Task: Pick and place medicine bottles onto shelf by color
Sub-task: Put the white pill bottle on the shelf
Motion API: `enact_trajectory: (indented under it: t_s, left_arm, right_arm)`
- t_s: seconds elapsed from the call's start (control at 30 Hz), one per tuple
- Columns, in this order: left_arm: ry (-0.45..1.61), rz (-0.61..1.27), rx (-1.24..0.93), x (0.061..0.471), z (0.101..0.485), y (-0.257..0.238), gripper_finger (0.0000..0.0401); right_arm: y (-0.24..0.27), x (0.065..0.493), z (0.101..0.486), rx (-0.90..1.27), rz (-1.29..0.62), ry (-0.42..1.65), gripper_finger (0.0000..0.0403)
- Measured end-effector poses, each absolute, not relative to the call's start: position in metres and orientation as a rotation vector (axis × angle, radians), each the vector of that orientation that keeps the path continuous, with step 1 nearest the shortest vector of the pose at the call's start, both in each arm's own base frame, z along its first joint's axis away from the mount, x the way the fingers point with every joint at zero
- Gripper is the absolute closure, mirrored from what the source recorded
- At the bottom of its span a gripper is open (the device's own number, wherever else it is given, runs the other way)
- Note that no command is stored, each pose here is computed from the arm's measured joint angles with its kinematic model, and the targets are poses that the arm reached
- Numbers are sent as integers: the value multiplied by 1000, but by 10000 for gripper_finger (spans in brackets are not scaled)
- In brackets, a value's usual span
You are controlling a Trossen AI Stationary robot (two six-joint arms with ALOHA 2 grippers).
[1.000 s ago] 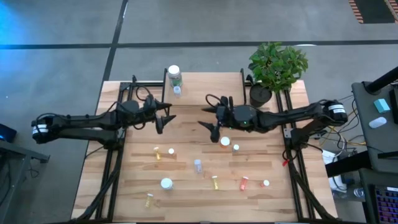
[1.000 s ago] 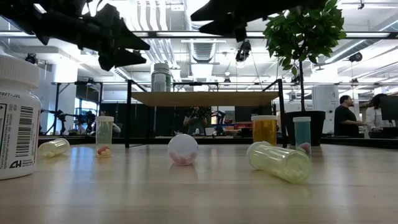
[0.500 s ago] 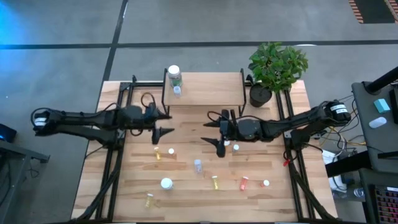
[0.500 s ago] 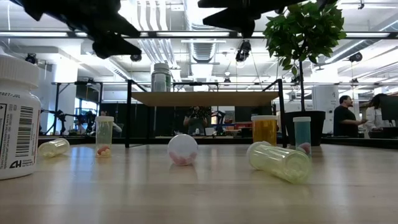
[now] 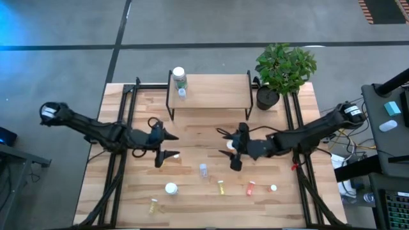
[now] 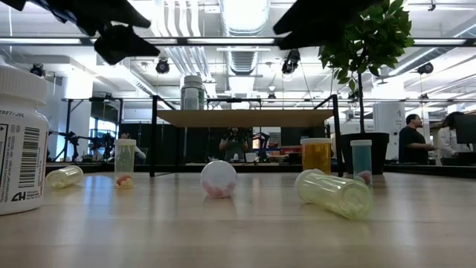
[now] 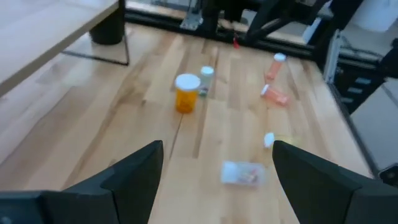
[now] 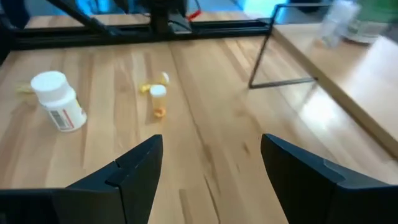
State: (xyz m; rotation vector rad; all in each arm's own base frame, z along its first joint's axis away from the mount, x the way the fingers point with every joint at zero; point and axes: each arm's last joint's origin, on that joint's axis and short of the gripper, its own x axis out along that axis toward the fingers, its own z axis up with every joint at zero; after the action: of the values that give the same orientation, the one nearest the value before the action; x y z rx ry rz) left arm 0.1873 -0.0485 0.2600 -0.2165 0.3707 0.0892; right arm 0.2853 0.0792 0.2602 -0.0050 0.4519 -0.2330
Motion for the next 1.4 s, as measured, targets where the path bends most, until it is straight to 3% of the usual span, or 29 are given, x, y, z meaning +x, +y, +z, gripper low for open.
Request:
enact_trajectory:
  t_s: [0.23, 0.6, 0.87, 1.4]
  left_arm:
    - [432, 10, -187, 195, 262, -65, 115]
    - [773, -102, -56, 207, 327, -103, 115]
    - [1008, -182, -118, 223, 309, -140, 115]
    - [1235, -127, -130, 248, 249, -176, 115]
  right_arm:
    - [99, 280, 268, -33, -253, 368, 140]
    - [102, 279, 268, -50, -253, 364, 140]
    - [102, 278, 267, -68, -250, 370, 140]
    - [101, 276, 254, -101, -240, 350, 140]
